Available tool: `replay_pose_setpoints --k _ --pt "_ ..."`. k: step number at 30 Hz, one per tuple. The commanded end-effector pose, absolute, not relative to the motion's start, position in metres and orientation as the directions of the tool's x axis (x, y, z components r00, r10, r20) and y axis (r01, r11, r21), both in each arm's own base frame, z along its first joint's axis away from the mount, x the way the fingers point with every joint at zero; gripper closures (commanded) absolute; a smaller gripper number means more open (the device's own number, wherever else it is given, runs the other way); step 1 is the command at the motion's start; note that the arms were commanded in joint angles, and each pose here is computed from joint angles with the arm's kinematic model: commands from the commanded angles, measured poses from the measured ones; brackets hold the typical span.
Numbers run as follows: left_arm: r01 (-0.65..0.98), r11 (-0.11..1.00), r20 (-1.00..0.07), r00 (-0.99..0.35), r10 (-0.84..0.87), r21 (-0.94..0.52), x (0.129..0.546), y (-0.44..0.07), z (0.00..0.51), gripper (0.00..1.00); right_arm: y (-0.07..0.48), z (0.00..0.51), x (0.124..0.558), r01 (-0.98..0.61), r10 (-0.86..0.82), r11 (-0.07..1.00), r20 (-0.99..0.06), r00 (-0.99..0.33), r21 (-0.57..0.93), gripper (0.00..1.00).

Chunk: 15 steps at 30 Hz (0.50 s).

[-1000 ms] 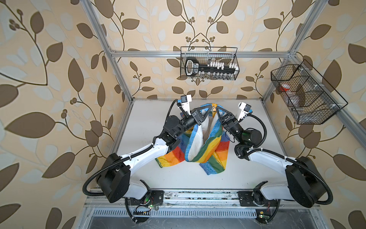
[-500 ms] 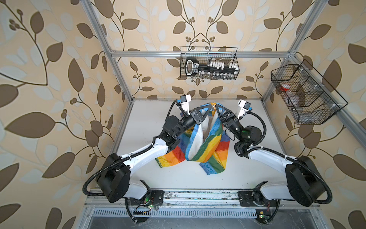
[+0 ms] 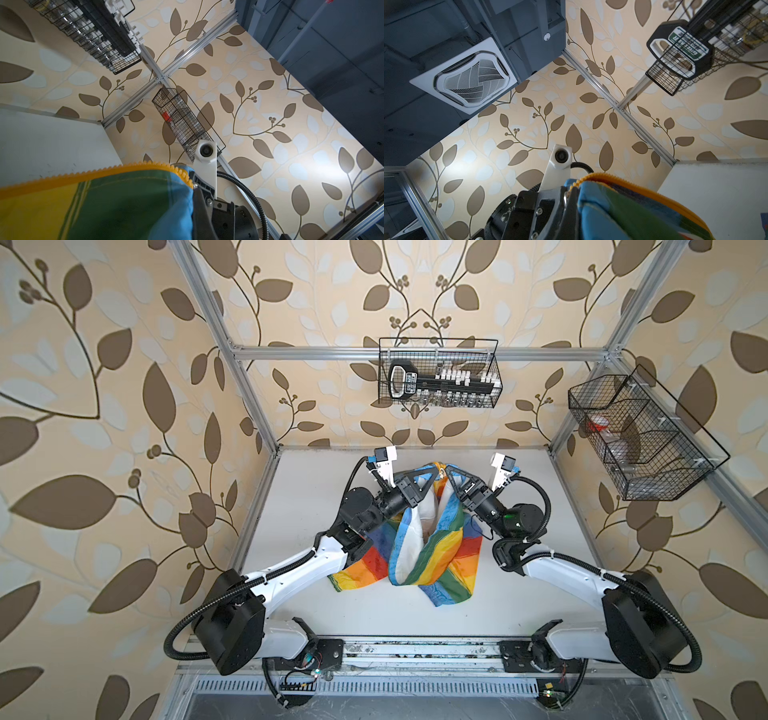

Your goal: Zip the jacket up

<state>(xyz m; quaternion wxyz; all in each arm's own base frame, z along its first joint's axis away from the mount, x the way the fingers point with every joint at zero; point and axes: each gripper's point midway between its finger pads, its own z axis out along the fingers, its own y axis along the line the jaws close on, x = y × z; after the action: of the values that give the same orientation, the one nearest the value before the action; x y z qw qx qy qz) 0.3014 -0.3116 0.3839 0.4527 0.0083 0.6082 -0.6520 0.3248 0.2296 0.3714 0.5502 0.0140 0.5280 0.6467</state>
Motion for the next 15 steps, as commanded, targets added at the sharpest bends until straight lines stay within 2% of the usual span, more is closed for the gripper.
replay_pose_setpoints --k 1,6,11,15 --pt "0.605 0.186 -0.585 -0.572 -0.575 -0.774 0.29 -0.299 0.391 1.0 0.197 0.344 0.346 -0.573 0.772 0.255 -0.521 -0.364 0.779 0.83" --pt "0.521 0.252 -0.561 -0.605 -0.565 -0.815 0.303 -0.289 0.373 1.0 0.183 0.313 0.341 -0.506 0.751 0.289 -0.52 -0.407 0.813 0.58" --pt "0.479 0.279 -0.549 -0.647 -0.528 -0.832 0.306 -0.281 0.365 1.0 0.173 0.292 0.33 -0.47 0.673 0.379 -0.586 -0.451 0.797 0.5" --pt "0.461 0.308 -0.554 -0.677 -0.485 -0.832 0.302 -0.276 0.365 1.0 0.165 0.285 0.316 -0.463 0.519 0.582 -0.744 -0.422 0.668 0.49"
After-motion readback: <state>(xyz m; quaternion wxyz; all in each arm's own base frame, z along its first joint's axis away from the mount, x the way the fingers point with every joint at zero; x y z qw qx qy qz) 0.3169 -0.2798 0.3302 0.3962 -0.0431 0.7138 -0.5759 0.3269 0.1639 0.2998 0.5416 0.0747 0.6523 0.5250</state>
